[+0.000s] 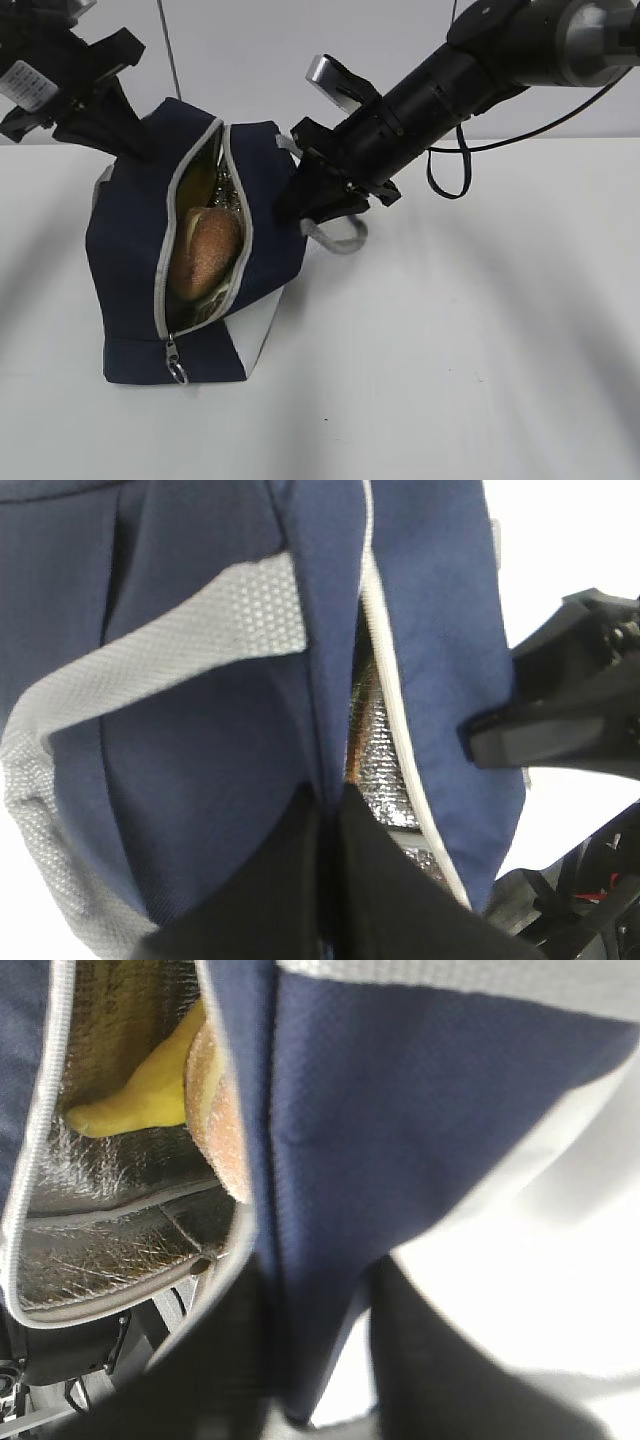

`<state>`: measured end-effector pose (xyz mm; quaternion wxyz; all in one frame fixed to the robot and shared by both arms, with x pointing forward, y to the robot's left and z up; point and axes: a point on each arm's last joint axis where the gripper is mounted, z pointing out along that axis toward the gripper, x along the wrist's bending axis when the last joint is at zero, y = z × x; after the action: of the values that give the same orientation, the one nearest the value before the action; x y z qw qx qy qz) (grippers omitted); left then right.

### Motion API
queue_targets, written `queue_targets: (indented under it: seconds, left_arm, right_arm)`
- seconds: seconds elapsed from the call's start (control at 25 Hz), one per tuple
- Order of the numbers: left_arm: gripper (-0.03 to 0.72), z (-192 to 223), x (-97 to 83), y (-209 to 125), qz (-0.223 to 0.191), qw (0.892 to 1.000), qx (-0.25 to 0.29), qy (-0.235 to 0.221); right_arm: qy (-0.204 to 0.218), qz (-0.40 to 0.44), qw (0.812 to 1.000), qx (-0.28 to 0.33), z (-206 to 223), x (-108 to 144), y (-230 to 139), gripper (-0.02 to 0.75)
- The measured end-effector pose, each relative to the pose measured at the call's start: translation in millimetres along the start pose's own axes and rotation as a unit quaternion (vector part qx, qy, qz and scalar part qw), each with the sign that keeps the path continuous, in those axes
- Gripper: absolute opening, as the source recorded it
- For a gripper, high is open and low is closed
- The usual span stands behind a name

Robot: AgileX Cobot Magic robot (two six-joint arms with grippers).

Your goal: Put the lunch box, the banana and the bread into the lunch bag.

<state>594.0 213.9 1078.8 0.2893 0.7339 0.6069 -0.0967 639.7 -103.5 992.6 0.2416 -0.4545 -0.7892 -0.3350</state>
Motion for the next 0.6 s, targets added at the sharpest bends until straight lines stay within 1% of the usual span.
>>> queue_targets:
  seconds: [0.08,0.12,0.16,0.28,0.36,0.48,0.6]
  left_arm:
    - [-0.003,0,0.0,0,0.0,1.0,0.0,0.0]
    - [-0.003,0,-0.1,0,0.0,1.0,0.0,-0.001]
    - [-0.003,0,-0.4,0,-0.001,1.0,0.0,-0.002]
    - [-0.003,0,-3.6,0,-0.008,1.0,-0.002,-0.02]
    - [-0.003,2,-10.9,0,-0.008,0.999,-0.003,-0.036]
    - [-0.003,12,-29.7,-1,0.01,0.999,0.001,-0.049]
    - [-0.003,24,-52.6,-4,0.037,0.998,-0.001,-0.057]
  right_arm:
    - [0.0,0.001,1.0,0.0,0,0,0,0.061]
    - [0.0,0.001,1.0,0.0,0,0,0,0.024]
    - [0.0,0.001,1.0,0.0,0,0,0,0.008]
    - [0.0,0.004,1.0,-0.004,-2,2,3,-0.003]
    - [-0.003,0.01,1.0,-0.008,-6,4,4,-0.003]
    - [-0.022,0.01,1.0,-0.015,-20,11,5,-0.004]
    - [-0.06,-0.005,0.998,-0.018,-44,26,1,-0.005]
